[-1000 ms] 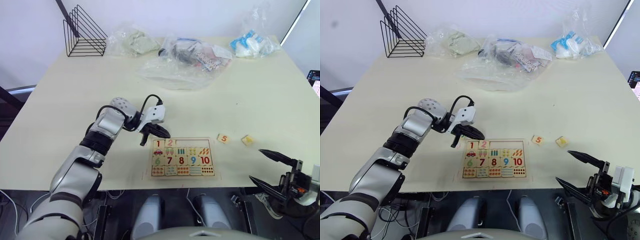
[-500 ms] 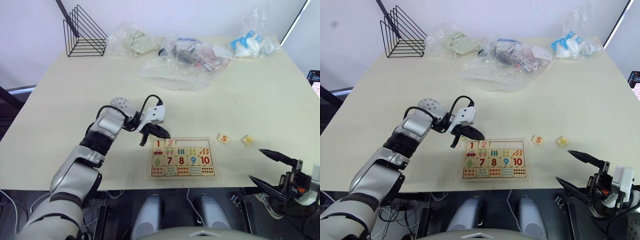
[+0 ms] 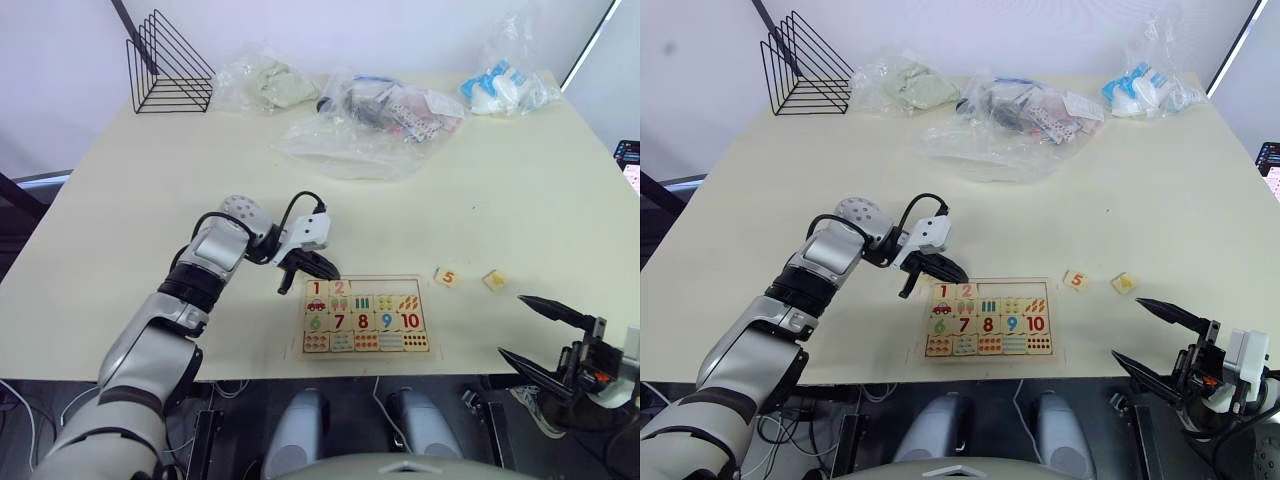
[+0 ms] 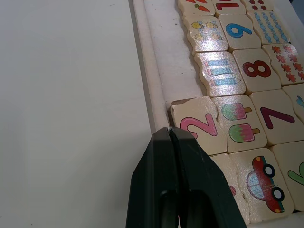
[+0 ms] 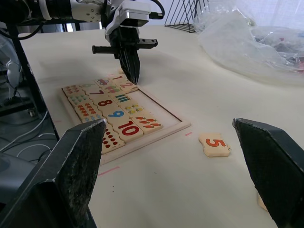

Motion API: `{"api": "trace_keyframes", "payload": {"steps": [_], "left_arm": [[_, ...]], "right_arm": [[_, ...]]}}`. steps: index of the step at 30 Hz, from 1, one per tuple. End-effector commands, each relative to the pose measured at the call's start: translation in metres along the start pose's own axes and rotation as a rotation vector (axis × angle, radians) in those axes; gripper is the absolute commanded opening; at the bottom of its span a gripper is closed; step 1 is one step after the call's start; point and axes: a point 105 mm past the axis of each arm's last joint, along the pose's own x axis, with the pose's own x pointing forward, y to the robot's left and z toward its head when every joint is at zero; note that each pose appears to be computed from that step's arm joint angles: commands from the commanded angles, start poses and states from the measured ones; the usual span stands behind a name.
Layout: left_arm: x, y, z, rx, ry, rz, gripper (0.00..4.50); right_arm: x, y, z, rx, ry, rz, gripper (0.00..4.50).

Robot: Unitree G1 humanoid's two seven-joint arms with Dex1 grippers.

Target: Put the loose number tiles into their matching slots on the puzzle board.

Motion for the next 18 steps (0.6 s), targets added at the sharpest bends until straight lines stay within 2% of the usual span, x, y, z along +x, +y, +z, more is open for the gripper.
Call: {"api": "trace_keyframes", "payload": {"steps": [1,7,12,18], "left_arm": [[-0.007,0.004,0.007,0.035,-0.025,0.04,0.06],[-0.015,0.008,0.017,0.023,-0.124,0.091,0.06],[-0.03,0.011,0.031,-0.044,-0.279,0.187,0.06],[-0.049,0.001,0.04,-0.093,-0.457,0.325,0.06]], "right_arm": [[-0.001,-0.002,0.008,-0.035,-0.006,0.006,4.5],[-0.002,-0.004,0.005,-0.034,0.006,-0.01,4.5],[-0.006,-0.009,0.001,-0.035,0.029,-0.043,4.5],[-0.011,-0.022,-0.005,-0.036,0.091,-0.103,4.5]]}}
